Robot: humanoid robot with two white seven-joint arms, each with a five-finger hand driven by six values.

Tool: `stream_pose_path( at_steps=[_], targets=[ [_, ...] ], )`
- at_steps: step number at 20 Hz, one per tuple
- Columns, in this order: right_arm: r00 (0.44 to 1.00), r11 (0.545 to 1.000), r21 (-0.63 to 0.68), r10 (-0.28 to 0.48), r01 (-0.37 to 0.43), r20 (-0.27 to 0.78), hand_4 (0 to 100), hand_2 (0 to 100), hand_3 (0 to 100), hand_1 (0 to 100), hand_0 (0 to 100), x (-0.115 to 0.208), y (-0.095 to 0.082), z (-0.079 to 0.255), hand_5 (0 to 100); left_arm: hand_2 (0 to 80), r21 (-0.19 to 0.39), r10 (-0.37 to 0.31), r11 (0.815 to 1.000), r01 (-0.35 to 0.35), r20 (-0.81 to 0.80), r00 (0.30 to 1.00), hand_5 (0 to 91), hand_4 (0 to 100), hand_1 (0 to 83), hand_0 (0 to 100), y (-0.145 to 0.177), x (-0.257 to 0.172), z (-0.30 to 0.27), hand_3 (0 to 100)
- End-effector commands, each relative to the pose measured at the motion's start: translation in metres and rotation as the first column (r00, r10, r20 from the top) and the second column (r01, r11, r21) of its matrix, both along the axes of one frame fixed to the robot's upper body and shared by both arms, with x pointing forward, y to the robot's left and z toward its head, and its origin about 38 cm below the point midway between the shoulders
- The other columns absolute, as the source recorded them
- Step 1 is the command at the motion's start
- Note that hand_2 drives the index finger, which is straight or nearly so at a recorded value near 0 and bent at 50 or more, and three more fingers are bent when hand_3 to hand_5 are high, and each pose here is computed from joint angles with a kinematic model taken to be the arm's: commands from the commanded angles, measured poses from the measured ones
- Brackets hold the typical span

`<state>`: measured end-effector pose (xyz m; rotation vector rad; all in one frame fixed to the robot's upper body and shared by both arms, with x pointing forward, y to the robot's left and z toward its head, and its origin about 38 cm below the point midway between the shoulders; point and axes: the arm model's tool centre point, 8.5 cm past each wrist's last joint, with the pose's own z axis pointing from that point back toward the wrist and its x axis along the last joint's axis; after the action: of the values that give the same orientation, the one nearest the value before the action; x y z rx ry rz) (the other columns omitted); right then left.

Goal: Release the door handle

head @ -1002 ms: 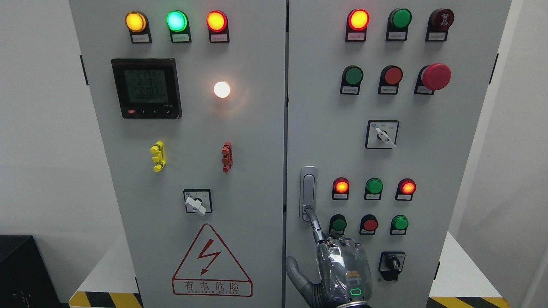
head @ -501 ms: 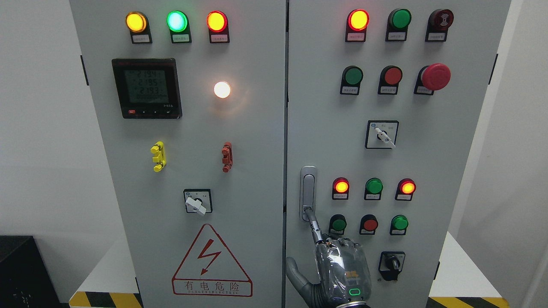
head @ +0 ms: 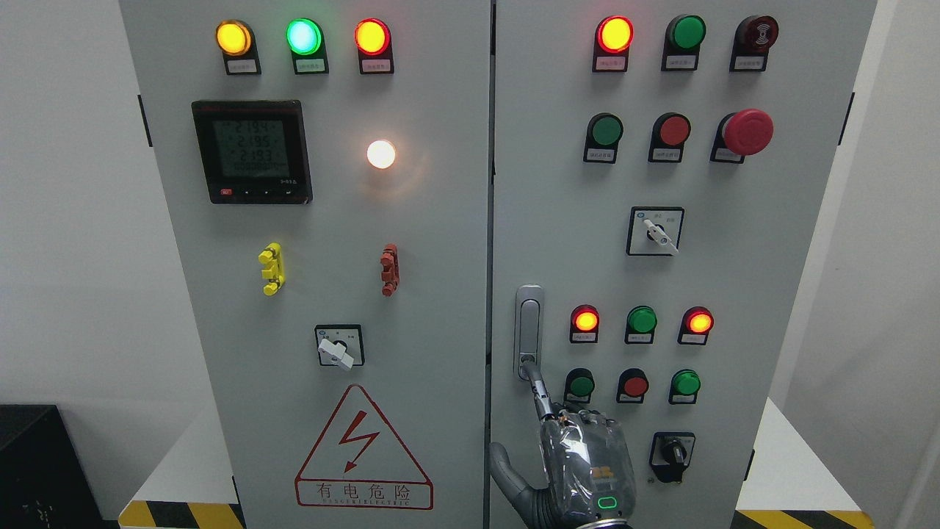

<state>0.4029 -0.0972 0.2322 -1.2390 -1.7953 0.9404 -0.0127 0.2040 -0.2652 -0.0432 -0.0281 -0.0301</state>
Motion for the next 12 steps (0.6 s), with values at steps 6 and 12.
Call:
stream_pose_path(
  at_steps=[6,12],
  targets=[
    [0.999,1.000,-0.007,-0.022,0.022,-0.032,73,0,77,25,35,0.0052,-0.0066,-0.0110,74,4.4,-0.001,0.000,1.000,0.000,-0.001,1.000,0.0,1,0.0,0,-0.0001,-0.0001,0.0000,11],
    [0.999,1.000,-0.008,-0.023,0.023,-0.036,73,0,77,25,35,0.0054,-0.0076,-0.0122,74,4.4,-0.001,0.000,1.000,0.000,-0.001,1.000,0.0,1,0.0,0,-0.0001,-0.0001,0.0000,11]
  ],
)
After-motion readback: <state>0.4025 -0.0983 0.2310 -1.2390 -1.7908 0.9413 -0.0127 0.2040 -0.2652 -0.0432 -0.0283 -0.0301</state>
